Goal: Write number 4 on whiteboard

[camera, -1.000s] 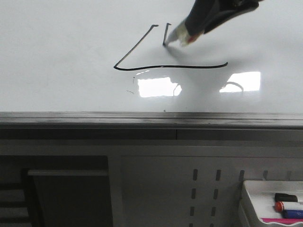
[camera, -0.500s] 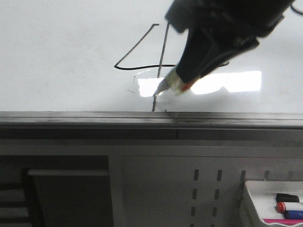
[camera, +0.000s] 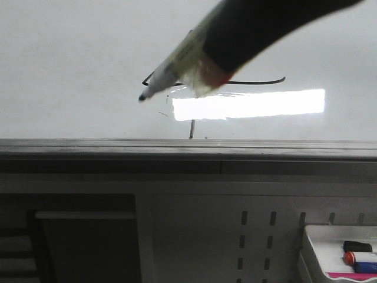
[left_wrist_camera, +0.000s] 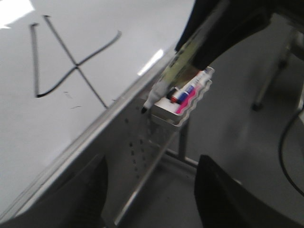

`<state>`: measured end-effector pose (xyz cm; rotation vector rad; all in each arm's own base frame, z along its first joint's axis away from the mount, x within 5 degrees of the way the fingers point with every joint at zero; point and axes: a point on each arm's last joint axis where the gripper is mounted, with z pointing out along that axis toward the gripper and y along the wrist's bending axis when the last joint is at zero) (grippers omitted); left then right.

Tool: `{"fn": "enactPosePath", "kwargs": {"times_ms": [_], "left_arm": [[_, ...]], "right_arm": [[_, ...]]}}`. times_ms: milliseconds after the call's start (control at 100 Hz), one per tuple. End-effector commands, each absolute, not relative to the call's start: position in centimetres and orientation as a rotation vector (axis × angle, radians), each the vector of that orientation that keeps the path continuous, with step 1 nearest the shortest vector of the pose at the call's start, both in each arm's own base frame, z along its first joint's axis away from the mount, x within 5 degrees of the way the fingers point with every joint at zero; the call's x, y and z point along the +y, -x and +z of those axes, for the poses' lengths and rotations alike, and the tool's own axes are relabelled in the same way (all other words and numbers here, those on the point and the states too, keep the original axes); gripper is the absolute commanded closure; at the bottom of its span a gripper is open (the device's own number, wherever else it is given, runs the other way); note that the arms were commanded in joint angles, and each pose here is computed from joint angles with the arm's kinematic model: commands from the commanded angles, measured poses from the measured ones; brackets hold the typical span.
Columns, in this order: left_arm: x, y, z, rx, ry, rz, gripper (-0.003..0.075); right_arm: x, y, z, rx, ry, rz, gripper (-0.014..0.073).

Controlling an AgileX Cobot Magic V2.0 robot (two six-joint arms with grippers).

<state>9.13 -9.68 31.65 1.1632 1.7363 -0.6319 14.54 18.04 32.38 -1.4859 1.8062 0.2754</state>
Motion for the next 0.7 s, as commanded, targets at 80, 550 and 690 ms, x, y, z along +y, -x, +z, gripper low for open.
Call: {"fn": "enactPosePath", "kwargs": {"times_ms": [80,550,690], "left_arm": [[-12.5,-10.7,33.2,1.643,-1.334,-0.702,0.0353],[-18.0,-14.4,31.8,1.710,-1.457,-0.819,0.0420],[-18.1,-14.6,31.7,1.719,-1.454,-0.820,0.0583]], "right_arm": [[19.1,-13.6,32.3,1.635,1.466,0.298,0.0638],[20.1,-12.7,32.5,1.554,1.474,0.337,0.0638],[20.1,-12.6,32.5,1.556,1.477,0.337,0.0638]]}}
